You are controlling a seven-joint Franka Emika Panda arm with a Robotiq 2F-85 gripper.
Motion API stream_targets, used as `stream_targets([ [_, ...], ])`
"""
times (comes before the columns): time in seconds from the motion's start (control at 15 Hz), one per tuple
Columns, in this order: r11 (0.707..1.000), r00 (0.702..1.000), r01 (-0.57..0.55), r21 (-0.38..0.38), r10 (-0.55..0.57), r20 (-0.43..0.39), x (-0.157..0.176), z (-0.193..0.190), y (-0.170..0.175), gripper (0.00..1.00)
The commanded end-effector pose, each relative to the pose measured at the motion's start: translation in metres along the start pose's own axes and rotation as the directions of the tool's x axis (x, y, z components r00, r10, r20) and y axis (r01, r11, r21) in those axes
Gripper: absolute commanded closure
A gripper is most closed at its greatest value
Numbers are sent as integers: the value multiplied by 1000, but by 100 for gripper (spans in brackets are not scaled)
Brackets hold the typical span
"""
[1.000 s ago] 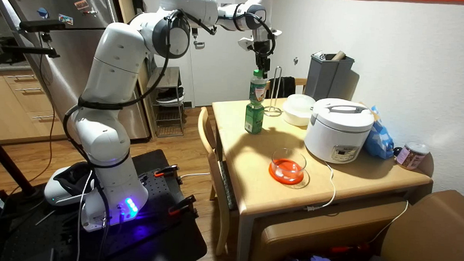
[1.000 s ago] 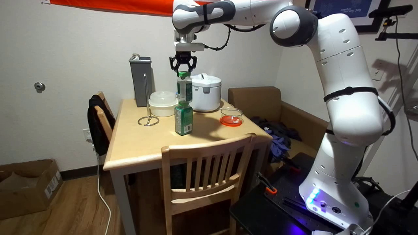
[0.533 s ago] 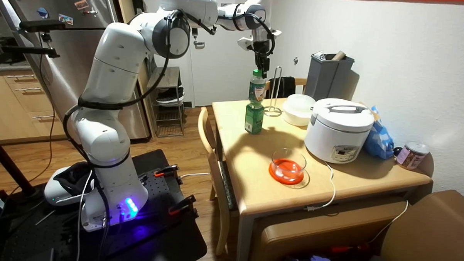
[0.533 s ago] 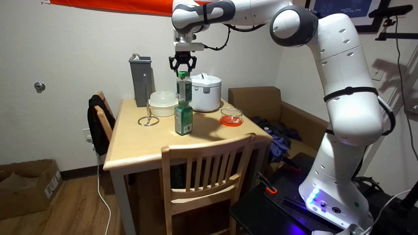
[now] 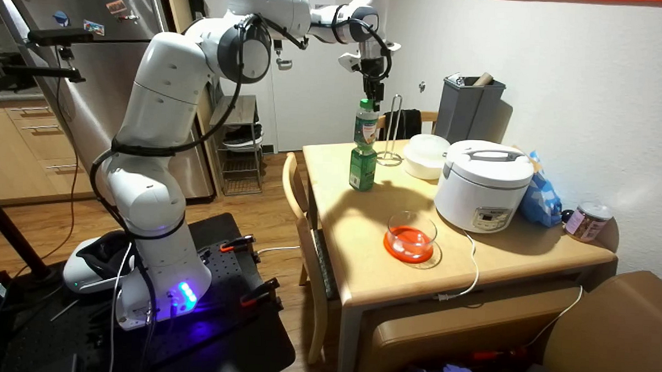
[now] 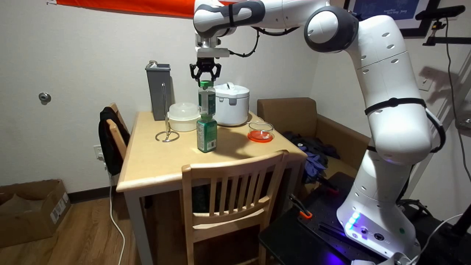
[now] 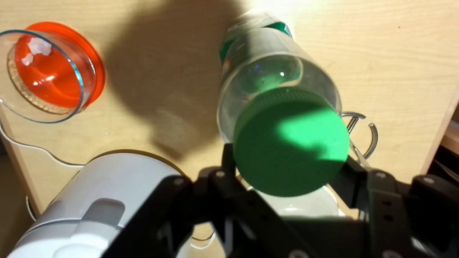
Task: Put the bottle on the right on top of the bottle on the left
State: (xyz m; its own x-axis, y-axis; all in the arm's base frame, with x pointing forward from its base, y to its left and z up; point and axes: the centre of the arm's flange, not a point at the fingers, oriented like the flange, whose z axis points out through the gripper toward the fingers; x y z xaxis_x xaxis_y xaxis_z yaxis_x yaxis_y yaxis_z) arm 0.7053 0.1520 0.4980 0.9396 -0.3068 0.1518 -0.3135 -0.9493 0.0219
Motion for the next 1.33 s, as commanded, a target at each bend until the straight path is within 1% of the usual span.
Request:
stream_targets([
  [0.0,1000,1000,7,23,-8,21,1,-2,0,62],
  [0.13,1000,1000,7,20,-7,20,1,-2,0,38],
  [0.27,1000,1000,4,21,-5,18,1,-2,1,36],
  [0.33,1000,1000,3,22,-4,18,1,-2,1,34],
  [0.4,1000,1000,3,22,-4,18,1,-2,2,35],
  [0.47,1000,1000,3,22,-3,18,1,-2,2,33],
  [0.53,1000,1000,3,22,-3,18,1,-2,2,23],
  [0.67,1000,1000,2,21,-3,17,1,-2,1,21],
  [0.73,1000,1000,2,21,-3,17,1,-2,1,16],
  [0.93,1000,1000,2,18,-2,14,1,-3,2,14],
  [1.0,1000,1000,2,18,-2,14,1,-4,2,17],
  [1.07,1000,1000,1,18,-1,13,1,-4,2,18],
  [1.27,1000,1000,-2,19,1,11,2,-5,3,17],
])
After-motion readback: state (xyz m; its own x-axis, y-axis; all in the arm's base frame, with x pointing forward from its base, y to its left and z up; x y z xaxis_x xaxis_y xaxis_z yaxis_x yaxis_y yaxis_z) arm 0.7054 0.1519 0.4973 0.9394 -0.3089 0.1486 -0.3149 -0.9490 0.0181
